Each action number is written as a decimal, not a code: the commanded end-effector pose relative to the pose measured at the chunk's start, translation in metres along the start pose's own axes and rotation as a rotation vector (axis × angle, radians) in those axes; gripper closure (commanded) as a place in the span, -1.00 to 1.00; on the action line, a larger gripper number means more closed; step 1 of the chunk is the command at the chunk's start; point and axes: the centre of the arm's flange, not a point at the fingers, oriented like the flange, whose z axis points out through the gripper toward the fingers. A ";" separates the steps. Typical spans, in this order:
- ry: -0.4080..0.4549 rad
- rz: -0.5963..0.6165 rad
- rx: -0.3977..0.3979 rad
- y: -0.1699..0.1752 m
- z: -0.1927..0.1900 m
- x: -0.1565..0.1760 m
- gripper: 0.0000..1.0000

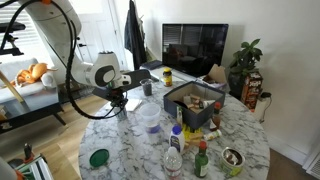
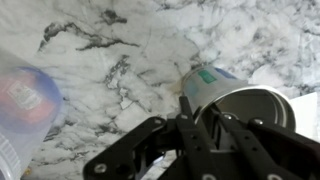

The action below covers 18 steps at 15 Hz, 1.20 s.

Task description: Remove the silver cup from the clear cup and put two red sachets in the clear cup then place the silver cup back in the clear cup.

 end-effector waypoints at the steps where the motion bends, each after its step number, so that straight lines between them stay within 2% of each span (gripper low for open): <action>1: -0.002 -0.018 0.030 0.001 -0.008 0.002 1.00; 4: 0.018 -0.041 0.050 0.005 -0.032 0.001 0.98; 7: 0.071 -0.048 0.049 0.018 -0.075 0.000 0.98; 8: 0.091 -0.031 0.023 0.027 -0.092 -0.002 0.98; 11: 0.191 0.062 -0.030 0.064 -0.144 -0.008 0.98; 14: 0.277 0.180 -0.054 0.110 -0.188 -0.029 0.98; 18: 0.327 0.304 -0.074 0.159 -0.217 -0.056 0.98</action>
